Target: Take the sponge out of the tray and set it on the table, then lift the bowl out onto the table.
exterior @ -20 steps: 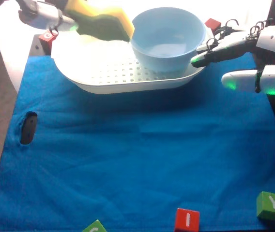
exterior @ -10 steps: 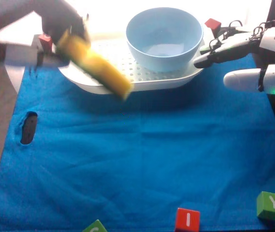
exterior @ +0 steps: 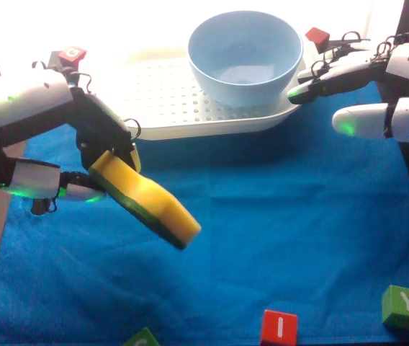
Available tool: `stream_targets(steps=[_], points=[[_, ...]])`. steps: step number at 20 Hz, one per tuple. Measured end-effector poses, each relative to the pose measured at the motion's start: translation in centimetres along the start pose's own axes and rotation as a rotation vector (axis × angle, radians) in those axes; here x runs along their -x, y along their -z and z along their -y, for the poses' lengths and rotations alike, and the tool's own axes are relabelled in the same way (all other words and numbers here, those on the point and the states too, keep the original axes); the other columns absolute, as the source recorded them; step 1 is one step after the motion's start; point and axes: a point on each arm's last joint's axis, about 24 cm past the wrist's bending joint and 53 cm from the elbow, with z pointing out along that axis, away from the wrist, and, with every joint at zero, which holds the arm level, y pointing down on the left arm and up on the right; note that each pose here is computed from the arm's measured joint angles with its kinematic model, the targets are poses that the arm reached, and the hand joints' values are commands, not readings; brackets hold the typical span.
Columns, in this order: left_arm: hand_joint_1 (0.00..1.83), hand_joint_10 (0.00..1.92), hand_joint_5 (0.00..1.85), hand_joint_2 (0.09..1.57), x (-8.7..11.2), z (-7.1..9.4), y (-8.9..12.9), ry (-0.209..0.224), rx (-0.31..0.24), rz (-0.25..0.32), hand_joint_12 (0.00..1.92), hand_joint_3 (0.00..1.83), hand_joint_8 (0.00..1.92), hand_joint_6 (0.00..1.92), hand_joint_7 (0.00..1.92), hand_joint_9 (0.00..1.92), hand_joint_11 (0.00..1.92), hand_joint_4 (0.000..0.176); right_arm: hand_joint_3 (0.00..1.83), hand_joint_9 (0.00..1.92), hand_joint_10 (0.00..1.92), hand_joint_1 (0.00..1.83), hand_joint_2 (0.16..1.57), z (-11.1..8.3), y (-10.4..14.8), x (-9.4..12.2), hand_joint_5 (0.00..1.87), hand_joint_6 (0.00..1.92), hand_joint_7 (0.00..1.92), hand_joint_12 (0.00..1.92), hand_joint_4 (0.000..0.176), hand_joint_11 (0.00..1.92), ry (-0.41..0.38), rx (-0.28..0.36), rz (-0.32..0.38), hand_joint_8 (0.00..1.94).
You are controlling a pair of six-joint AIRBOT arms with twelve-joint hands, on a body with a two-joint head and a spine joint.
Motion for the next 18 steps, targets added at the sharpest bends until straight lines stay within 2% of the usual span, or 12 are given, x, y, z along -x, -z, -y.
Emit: stream_targets(steps=[3,4,5,6,7,8,9,10,14,16,17,18], points=[[1.24,0.13,0.92,1.1,-1.2,-1.6,-0.4,0.035,0.037,-0.013,0.98,0.0,0.87,0.96,1.12,0.99,0.62,0.0,0.0,0.34,0.0,0.27,1.38,0.0,0.0,0.0,0.53,0.0,0.42,0.38,0.15,0.05,0.0,-0.001,0.0,0.0],[1.11,0.06,0.99,1.1,-1.5,-1.9,-0.5,0.037,0.046,-0.02,0.97,0.0,0.36,0.94,1.02,0.94,0.57,0.005,0.0,0.33,0.0,0.27,1.39,0.0,0.0,0.0,0.53,0.0,0.42,0.37,0.156,0.04,0.0,0.0,0.0,0.0],[1.08,0.02,1.01,1.1,-1.6,-2.2,-0.6,0.036,0.055,-0.024,0.96,0.0,0.13,0.93,1.03,0.9,0.53,0.034,0.0,0.33,0.0,0.28,1.39,0.0,0.0,0.0,0.53,0.0,0.42,0.38,0.154,0.06,0.0,-0.002,0.0,0.0],[1.05,0.01,0.99,1.11,-1.4,-2.5,-0.5,0.039,0.063,-0.019,0.97,0.0,0.05,0.97,1.01,0.88,0.5,0.075,0.0,0.34,0.0,0.35,1.4,0.0,0.0,0.0,0.53,0.0,0.42,0.39,0.131,0.07,-0.001,-0.002,0.001,0.0],[1.04,0.0,0.97,1.11,-1.1,-2.7,-0.5,0.037,0.069,-0.014,0.99,0.0,0.01,0.99,0.99,0.85,0.46,0.095,0.0,0.33,0.0,0.37,1.41,0.0,0.0,0.0,0.53,0.0,0.41,0.45,0.121,0.04,0.0,-0.002,0.0,0.0],[1.02,0.0,0.87,1.05,-1.0,-3.0,-0.5,0.038,0.077,-0.011,1.04,0.0,0.0,0.38,0.94,0.82,0.41,0.0,0.0,0.34,0.0,0.37,1.42,0.0,0.0,0.0,0.53,0.0,0.42,0.52,0.109,0.03,0.0,-0.002,0.0,0.0],[1.01,0.0,0.91,1.03,-1.0,-3.2,-0.4,0.037,0.083,-0.013,1.06,0.0,0.01,0.13,0.93,0.81,0.38,0.0,0.0,0.34,0.0,0.37,1.42,0.1,0.0,0.0,0.53,0.0,0.42,0.54,0.106,0.04,0.0,-0.003,0.0,0.0],[1.01,0.0,0.92,1.03,-1.1,-3.3,-0.4,0.037,0.088,-0.015,1.09,0.0,0.0,0.04,0.91,0.8,0.37,0.0,0.0,0.35,0.0,0.37,1.41,0.1,0.0,0.0,0.54,0.0,0.43,0.54,0.096,0.03,0.0,-0.002,0.0,0.0],[0.96,0.0,0.91,1.02,-0.9,-3.5,-0.4,0.041,0.094,-0.01,1.08,0.0,0.0,0.0,0.89,0.78,0.25,0.0,0.0,0.33,0.0,0.44,1.41,0.3,0.1,-0.1,0.56,0.0,0.43,0.59,0.095,0.0,-0.004,-0.007,-0.001,0.0],[0.93,0.0,0.88,1.02,-0.8,-3.6,-0.4,0.038,0.096,-0.007,1.1,0.0,0.0,0.0,0.86,0.75,0.2,0.0,0.0,0.3,0.0,0.49,1.39,0.5,0.2,-0.2,0.57,0.0,0.41,0.53,0.082,0.0,-0.004,-0.014,-0.004,0.0],[0.9,0.0,0.86,1.01,-0.7,-3.7,-0.4,0.041,0.099,-0.003,1.09,0.0,0.0,0.0,0.83,0.72,0.17,0.0,0.0,0.29,0.0,0.53,1.38,0.5,0.2,-0.2,0.56,0.0,0.38,0.53,0.085,0.0,-0.004,-0.014,-0.003,0.0],[0.86,0.0,0.73,0.99,-0.6,-3.7,-0.4,0.042,0.099,-0.001,1.1,0.0,0.0,0.0,0.67,0.58,0.09,0.0,0.0,0.27,0.0,0.57,1.36,0.5,0.2,-0.2,0.54,0.0,0.32,0.54,0.095,0.03,-0.005,-0.013,-0.002,0.0]])
